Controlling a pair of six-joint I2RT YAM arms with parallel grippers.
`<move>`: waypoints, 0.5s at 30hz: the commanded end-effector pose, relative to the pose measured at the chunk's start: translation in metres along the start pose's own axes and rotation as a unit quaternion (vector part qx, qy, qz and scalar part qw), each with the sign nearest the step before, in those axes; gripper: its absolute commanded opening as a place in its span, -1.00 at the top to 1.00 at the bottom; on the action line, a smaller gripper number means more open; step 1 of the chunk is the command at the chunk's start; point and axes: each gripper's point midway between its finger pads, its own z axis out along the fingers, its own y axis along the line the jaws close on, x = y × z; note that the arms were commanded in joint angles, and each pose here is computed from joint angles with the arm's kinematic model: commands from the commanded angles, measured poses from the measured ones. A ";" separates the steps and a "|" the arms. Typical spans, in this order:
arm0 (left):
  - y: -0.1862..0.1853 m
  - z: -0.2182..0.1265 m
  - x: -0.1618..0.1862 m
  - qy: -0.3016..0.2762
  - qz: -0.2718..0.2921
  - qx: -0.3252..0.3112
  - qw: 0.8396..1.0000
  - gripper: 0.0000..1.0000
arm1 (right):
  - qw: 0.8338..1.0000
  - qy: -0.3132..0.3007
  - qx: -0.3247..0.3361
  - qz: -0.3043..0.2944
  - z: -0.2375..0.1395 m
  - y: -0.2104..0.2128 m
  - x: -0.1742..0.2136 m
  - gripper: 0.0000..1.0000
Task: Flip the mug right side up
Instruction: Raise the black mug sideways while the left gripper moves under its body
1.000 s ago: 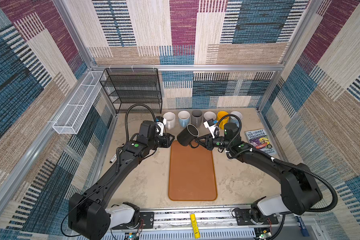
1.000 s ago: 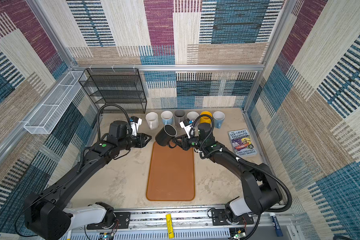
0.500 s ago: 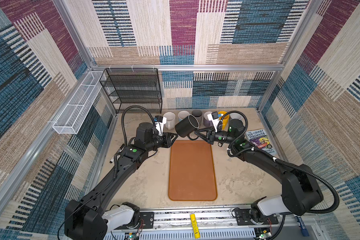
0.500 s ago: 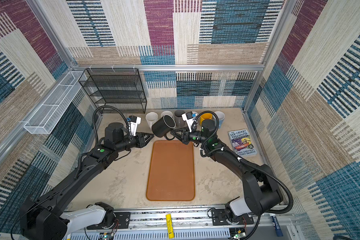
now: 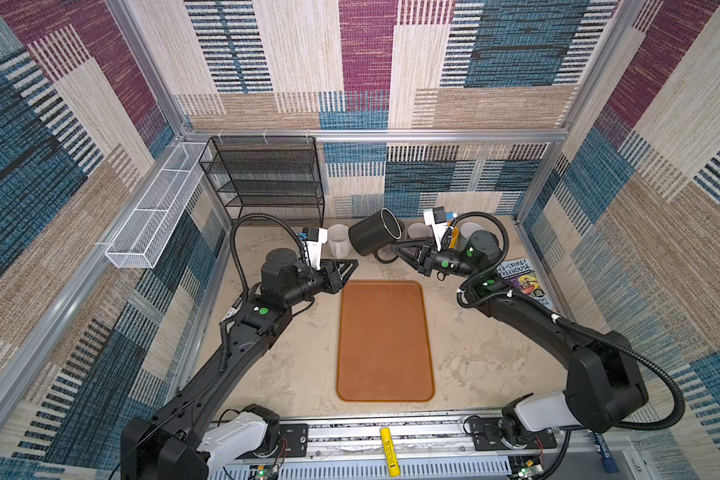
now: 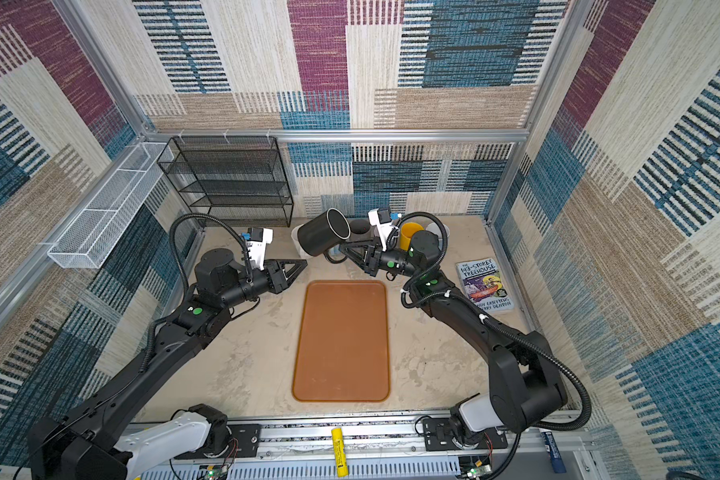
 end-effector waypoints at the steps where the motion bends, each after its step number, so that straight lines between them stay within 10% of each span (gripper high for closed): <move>1: -0.021 0.000 -0.016 -0.030 0.003 0.044 0.999 0.31 | 0.998 -0.039 -0.037 -0.039 -0.001 0.024 -0.027 1.00; 15: -0.056 0.010 -0.027 -0.069 0.005 0.150 0.986 0.30 | 0.993 -0.064 -0.094 -0.032 -0.002 0.047 -0.043 1.00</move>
